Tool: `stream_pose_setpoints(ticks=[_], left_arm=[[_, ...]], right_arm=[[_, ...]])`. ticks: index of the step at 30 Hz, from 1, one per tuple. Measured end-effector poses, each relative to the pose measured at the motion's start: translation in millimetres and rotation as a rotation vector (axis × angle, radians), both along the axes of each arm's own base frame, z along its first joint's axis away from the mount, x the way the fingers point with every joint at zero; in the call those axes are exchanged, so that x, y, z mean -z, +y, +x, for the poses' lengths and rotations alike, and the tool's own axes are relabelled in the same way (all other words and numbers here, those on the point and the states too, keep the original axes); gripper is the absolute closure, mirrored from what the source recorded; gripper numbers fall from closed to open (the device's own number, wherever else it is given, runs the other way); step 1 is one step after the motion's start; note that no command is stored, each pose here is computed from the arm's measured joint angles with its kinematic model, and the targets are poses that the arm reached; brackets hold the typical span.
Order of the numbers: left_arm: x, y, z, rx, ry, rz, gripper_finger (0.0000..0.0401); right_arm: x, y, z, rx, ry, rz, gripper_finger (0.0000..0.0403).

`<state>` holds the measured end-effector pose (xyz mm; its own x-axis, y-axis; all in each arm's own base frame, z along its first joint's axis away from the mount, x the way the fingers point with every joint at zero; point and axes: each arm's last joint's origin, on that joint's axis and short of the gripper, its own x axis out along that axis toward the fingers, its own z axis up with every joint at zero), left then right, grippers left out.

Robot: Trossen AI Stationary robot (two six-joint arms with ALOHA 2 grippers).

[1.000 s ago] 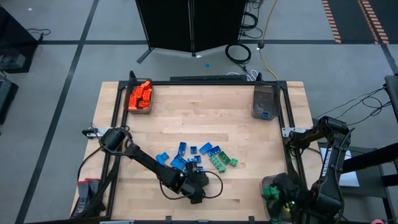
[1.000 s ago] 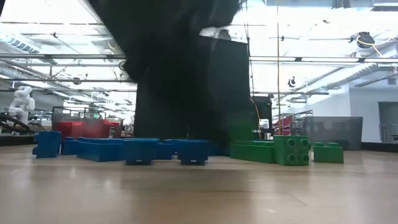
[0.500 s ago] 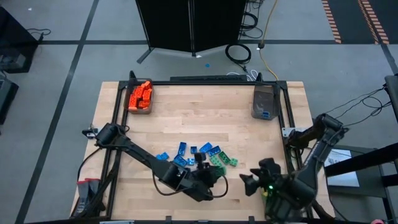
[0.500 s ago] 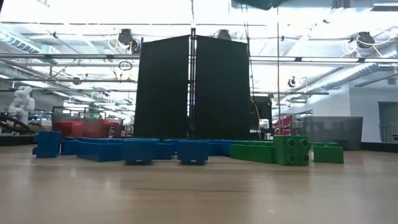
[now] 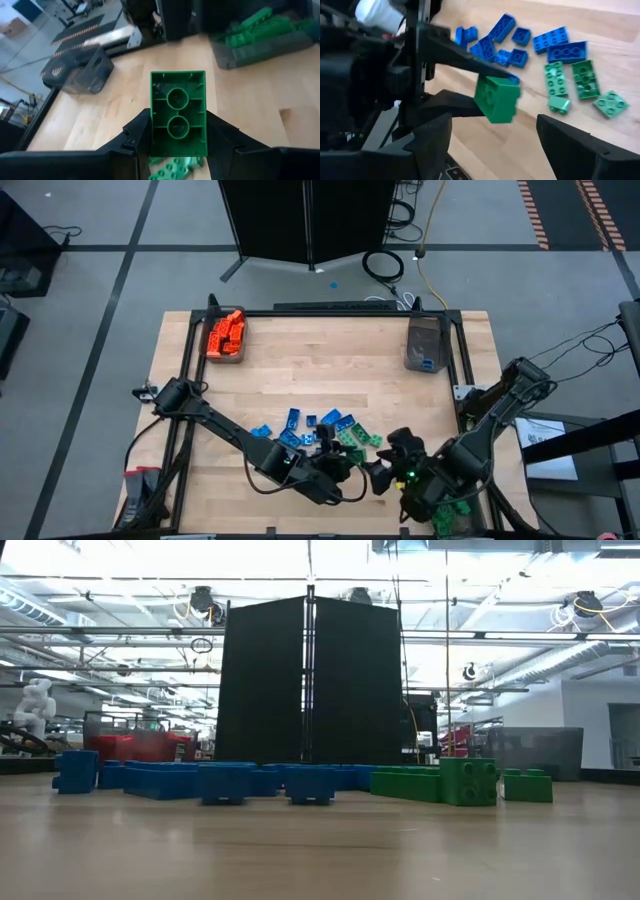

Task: Sort blocks
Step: Put the green game piece into the bottom right black bin

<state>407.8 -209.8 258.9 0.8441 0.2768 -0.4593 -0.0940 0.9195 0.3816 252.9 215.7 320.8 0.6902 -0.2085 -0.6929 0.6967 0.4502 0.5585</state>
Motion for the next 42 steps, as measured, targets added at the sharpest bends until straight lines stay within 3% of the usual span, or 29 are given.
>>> stream_pose_setpoints(ticks=[14, 29, 34, 36, 42], left_arm=[[-19.0, -3.0, 4.2, 0.005, -0.069, 0.034, 0.027], [-21.2, -2.6, 5.3, 0.001, -0.085, 0.047, 0.027], [-21.1, -2.2, 5.4, -0.003, -0.085, 0.05, 0.027], [-21.2, -2.2, 5.4, -0.006, -0.088, 0.047, 0.0254], [-17.8, -1.1, 2.5, 0.001, -0.037, 0.039, 0.0147]], right_arm=[[0.2, -9.0, 11.2, -0.076, 0.042, -0.039, 0.0126], [-1.1, -18.0, 18.6, -0.096, 0.046, -0.085, 0.032], [-1.2, -18.2, 18.4, -0.113, 0.053, -0.102, 0.0322], [-1.2, -18.2, 18.4, -0.119, 0.054, -0.108, 0.0322], [1.3, -18.1, 18.3, -0.147, 0.078, -0.146, 0.0324]])
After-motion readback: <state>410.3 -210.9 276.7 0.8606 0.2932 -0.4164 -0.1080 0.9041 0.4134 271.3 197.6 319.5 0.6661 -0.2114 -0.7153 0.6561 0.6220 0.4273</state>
